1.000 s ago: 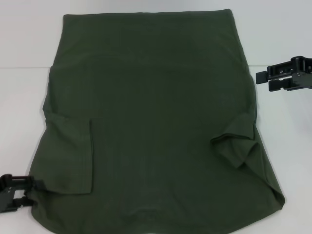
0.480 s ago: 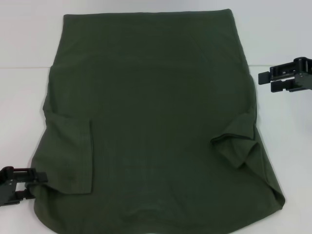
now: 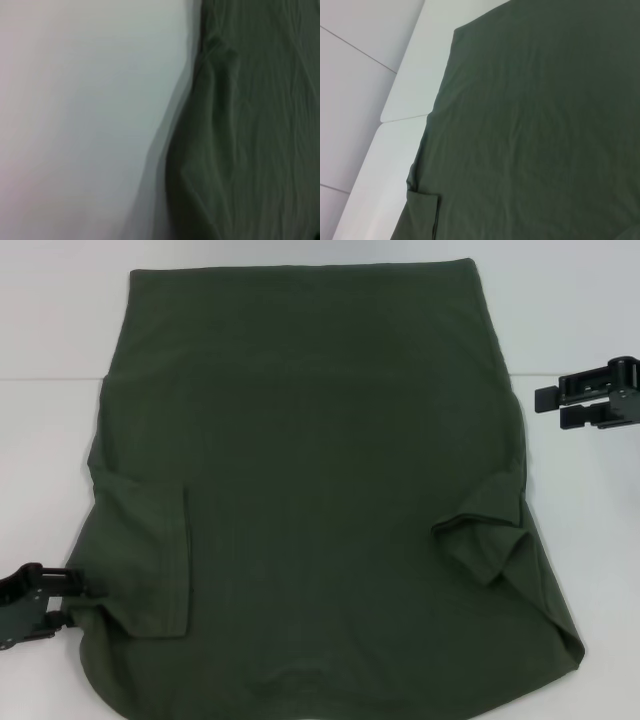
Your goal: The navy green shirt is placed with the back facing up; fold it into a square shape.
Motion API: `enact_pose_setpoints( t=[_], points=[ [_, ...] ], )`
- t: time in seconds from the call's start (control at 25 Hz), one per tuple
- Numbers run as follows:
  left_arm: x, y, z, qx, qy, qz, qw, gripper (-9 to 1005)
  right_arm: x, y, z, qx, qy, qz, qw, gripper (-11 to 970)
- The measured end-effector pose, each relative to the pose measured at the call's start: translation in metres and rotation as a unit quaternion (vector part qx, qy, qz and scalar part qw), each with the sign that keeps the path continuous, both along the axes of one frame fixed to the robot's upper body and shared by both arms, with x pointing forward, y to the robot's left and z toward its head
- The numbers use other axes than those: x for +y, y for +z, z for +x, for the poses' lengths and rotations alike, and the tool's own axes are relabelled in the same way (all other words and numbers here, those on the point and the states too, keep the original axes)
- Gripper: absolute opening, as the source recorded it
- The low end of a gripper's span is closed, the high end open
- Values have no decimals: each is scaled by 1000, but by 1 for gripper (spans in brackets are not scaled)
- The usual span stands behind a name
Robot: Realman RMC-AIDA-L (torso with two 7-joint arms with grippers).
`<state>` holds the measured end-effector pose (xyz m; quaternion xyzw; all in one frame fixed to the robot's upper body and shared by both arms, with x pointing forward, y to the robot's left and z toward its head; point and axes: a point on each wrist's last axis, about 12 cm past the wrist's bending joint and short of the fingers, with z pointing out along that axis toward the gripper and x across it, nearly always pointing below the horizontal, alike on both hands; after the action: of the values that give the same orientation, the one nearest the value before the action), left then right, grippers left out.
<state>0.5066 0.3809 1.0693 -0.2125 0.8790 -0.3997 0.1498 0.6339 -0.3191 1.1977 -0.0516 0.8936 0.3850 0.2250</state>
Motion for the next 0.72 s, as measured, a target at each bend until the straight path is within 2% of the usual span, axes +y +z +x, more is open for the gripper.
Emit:
enact_pose_setpoints(
  t=[0.08,0.28,0.48,0.72],
  points=[
    [0,1,0,-1,-1,0,1000,616,-1,0,-1,1,0,0,1000,551],
    [0,0,0,-1,-3,1,1000,479,-2,-1,-3,3,3,-1,1000,546],
    [2,1,0,-1,-1,4,1000,246,-4,-1,-4,4,2,-3,1000,542],
    [-1,6,-1,-28,-29,-10,999,80,-8,-5,-11,13,25,-10,1000,537]
  ],
)
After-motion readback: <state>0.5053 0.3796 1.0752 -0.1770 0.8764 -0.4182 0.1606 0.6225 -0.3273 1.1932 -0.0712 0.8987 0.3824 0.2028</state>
